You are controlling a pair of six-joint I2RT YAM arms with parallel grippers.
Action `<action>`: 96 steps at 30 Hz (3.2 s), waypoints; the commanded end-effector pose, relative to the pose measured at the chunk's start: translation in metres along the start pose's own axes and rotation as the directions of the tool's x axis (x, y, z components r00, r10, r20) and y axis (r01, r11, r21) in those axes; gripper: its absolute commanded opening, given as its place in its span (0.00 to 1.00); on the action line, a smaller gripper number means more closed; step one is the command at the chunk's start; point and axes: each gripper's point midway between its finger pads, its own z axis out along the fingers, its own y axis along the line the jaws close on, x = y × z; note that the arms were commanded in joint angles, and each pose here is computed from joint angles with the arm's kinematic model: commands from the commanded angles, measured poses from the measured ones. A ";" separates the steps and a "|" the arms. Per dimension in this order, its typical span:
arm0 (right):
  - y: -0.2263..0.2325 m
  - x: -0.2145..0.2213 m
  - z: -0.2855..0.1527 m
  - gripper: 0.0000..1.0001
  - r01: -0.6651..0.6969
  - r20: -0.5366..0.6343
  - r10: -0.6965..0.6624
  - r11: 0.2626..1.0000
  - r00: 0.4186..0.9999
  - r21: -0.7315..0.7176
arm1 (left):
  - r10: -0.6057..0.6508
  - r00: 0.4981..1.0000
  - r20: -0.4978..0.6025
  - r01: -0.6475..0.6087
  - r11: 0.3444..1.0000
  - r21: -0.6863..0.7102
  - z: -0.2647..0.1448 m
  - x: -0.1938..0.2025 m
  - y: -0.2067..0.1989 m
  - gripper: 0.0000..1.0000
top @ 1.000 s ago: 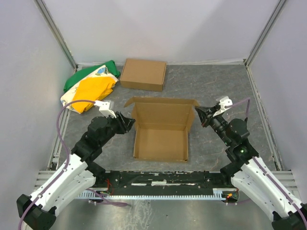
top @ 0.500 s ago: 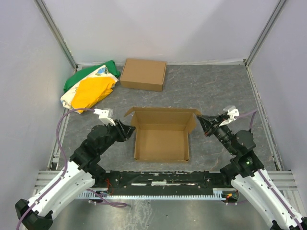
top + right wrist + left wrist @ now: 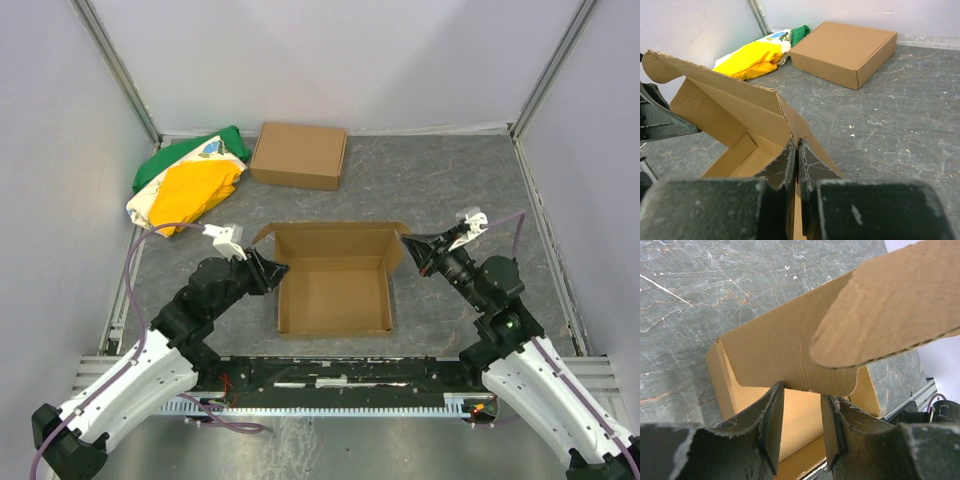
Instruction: Fold the paper box
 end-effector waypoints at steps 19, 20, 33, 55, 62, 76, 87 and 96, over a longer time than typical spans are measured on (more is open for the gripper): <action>0.009 0.015 -0.025 0.09 -0.085 -0.090 0.085 0.996 0.992 0.001 | -0.031 0.999 -0.019 0.031 1.000 0.001 -0.036 0.005 -0.001 0.45; 0.009 0.013 -0.025 0.09 -0.087 -0.084 0.087 0.996 0.993 0.001 | -0.036 0.999 -0.015 0.036 0.999 0.002 -0.039 0.004 -0.001 0.45; 0.013 -0.011 0.005 0.11 -0.168 -0.134 0.173 0.985 0.976 0.048 | 0.196 0.980 0.028 -0.198 0.976 0.090 -0.065 -0.043 -0.042 0.45; 0.013 -0.047 0.026 0.08 -0.149 -0.135 0.161 0.984 0.978 0.097 | 0.474 0.836 0.275 -0.531 0.825 0.192 -0.076 -0.159 -0.145 0.61; 0.011 -0.044 0.025 0.07 -0.143 -0.121 0.154 0.985 0.981 0.096 | 0.469 0.872 0.142 -0.490 0.839 0.237 -0.036 -0.112 -0.123 0.58; -0.017 -0.069 0.032 0.06 0.117 -0.097 -0.100 0.974 0.990 0.192 | 0.507 0.778 0.370 -0.576 0.811 0.101 -0.053 -0.166 -0.130 0.60; -0.013 -0.085 0.053 0.06 0.342 -0.047 -0.339 0.934 0.940 0.100 | 0.599 0.639 0.483 -0.634 0.765 -0.112 -0.019 -0.196 -0.112 0.70; -0.005 -0.092 0.072 0.06 0.457 -0.053 -0.456 0.889 0.889 0.020 | 0.686 0.528 0.500 -0.715 0.677 -0.174 0.011 -0.198 -0.111 0.78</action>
